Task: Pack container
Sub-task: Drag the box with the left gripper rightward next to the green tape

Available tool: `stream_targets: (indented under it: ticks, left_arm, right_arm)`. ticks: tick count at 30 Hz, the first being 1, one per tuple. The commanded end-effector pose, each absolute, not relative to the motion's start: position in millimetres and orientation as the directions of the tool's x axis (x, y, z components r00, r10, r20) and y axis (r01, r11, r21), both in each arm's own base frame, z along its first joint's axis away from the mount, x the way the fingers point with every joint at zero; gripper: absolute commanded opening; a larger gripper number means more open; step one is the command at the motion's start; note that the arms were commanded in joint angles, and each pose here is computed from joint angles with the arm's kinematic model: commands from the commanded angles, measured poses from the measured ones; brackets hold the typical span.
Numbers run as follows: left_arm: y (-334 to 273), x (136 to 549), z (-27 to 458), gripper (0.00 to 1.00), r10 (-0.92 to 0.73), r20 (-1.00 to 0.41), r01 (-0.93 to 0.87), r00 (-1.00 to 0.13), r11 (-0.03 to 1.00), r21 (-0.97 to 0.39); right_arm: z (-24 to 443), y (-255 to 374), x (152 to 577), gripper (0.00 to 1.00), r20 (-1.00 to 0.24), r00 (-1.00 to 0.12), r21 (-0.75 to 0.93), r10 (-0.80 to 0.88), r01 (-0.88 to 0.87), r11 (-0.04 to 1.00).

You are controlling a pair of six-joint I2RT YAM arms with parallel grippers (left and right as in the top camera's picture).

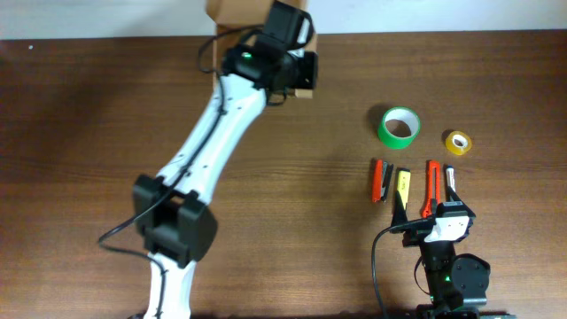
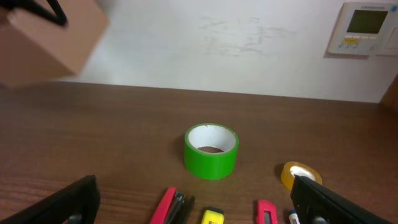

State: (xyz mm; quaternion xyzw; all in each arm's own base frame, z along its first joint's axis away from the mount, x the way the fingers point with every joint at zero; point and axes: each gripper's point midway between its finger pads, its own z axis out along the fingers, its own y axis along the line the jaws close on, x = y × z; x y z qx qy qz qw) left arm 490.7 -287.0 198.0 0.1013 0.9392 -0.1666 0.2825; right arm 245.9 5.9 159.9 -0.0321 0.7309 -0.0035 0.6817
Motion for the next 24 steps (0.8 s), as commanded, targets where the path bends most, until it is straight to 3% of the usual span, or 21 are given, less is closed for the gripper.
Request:
stream_targets:
  ticks: [1, 13, 24]
  left_arm:
    - [-304, 487, 203, 0.02, 0.097, -0.57, 0.271, -0.816, 0.935, -0.23]
    - [-321, 425, 194, 0.01, 0.173, -0.485, 0.219, -0.857, 0.975, -0.038]
    - [-361, 386, 171, 0.01, 0.104, -0.437, 0.146, -0.893, 0.987, -0.062]
  right_arm:
    - [157, 7, 246, 0.99, -0.996, -0.07, -0.044, -0.047, -0.043, 0.998]
    - [157, 7, 246, 0.99, -0.996, -0.07, -0.044, -0.047, -0.043, 0.998]
    - [157, 7, 246, 0.99, -0.996, -0.07, -0.044, -0.047, -0.043, 0.998]
